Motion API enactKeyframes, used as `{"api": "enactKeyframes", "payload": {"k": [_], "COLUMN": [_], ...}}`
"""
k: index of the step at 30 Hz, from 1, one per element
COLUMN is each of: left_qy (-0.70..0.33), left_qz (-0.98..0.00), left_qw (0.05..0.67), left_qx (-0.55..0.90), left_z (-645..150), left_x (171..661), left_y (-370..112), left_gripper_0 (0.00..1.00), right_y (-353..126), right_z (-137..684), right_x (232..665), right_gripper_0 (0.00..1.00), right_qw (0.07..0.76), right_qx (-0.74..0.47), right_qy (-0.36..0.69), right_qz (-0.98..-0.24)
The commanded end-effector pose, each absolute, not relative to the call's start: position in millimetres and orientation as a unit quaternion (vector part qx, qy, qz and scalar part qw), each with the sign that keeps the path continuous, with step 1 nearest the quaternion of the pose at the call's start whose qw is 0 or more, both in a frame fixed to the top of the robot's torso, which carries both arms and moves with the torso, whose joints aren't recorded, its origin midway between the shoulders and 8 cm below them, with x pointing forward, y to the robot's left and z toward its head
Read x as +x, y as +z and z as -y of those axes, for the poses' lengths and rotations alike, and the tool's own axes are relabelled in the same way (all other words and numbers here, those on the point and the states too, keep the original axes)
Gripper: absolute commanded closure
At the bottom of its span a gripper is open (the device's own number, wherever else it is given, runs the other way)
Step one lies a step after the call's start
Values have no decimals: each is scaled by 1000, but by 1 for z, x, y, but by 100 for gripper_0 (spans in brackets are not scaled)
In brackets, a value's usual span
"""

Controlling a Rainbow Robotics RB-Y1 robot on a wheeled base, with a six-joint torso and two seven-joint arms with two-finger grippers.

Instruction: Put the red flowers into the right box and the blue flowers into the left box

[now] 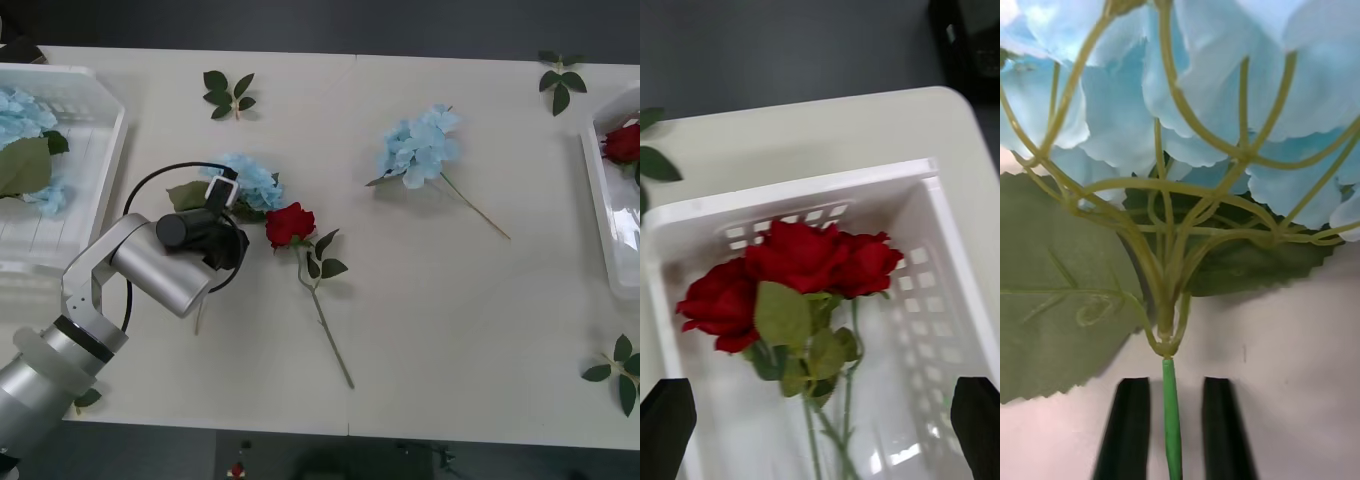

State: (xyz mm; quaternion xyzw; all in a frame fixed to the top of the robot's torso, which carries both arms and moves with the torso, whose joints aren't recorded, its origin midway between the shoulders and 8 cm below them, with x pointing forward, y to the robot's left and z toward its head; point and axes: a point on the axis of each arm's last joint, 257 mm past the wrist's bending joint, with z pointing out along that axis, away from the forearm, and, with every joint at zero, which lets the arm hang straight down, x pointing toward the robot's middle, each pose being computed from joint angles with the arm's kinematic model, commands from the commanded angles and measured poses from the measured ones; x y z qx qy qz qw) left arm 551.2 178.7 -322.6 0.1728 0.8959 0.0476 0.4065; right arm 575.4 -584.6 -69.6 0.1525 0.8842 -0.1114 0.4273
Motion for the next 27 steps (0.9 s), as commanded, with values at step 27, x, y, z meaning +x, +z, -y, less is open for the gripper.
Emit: {"api": "enactKeyframes", "payload": {"k": [27], "left_qy": [56], "left_qz": [-806], "left_qw": [588], "left_qx": [-27], "left_z": [-383], "left_x": [546], "left_y": [16], "left_gripper_0": [100], "right_y": [-184], "right_z": [294], "right_x": [600], "right_gripper_0": [0], "right_qw": [395], "right_qx": [-207], "right_qy": [69], "right_qz": [-892]}}
